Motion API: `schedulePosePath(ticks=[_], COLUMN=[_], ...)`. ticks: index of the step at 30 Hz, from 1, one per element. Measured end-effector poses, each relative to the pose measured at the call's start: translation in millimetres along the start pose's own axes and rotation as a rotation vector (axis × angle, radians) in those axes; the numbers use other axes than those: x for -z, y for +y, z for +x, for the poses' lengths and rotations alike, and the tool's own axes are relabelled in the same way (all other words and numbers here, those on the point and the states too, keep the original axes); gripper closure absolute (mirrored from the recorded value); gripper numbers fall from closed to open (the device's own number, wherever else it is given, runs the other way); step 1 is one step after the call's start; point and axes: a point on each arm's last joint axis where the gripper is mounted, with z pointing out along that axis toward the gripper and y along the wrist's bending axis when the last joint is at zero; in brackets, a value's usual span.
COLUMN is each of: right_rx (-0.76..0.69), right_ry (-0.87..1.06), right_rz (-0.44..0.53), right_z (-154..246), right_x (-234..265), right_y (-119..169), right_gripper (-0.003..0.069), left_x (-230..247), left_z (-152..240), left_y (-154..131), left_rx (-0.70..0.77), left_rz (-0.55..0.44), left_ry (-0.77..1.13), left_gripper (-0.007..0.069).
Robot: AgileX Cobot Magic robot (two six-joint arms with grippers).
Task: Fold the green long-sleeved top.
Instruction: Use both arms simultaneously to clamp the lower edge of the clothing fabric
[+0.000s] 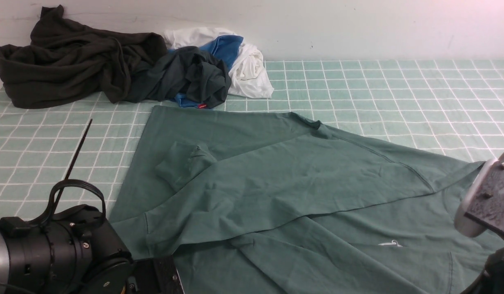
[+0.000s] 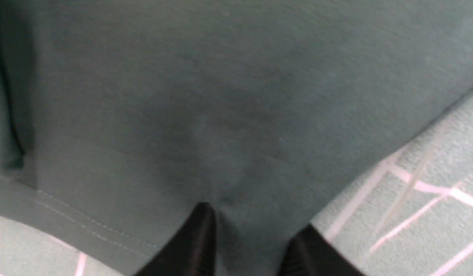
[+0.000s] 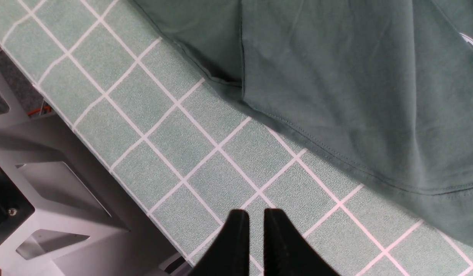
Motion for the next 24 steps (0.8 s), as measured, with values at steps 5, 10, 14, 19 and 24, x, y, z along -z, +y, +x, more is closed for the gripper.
schedulePosePath(ticks=[5,10,14,19,24], right_rx=[0.022,0.138,0.256,0.341,0.437], right_ry=[0.006,0.02,0.066,0.157,0.22], right_rz=[0.018,0.055,0.079,0.091,0.127], right_z=[0,1,0,1,7], right_x=[0,0,-6,-38,-84], right_y=[-2,-5,-10,-21,-36], right_gripper=[0.0608,0.0588,0.0493,0.0265,0.0127], left_x=[4,20,36,38,36], left_z=[-4,-6,4,20,24], left_y=[4,11,10,-3,-7], left_rx=[0.063,0.119,0.164,0.197,0.203], left_rz=[-0.01,-0.009,-0.013,0.037,0.055], left_ry=[-0.004,0.055,0.053,0.062,0.066], left_gripper=[0.0609,0.0619,0.0619,0.0619,0.0619])
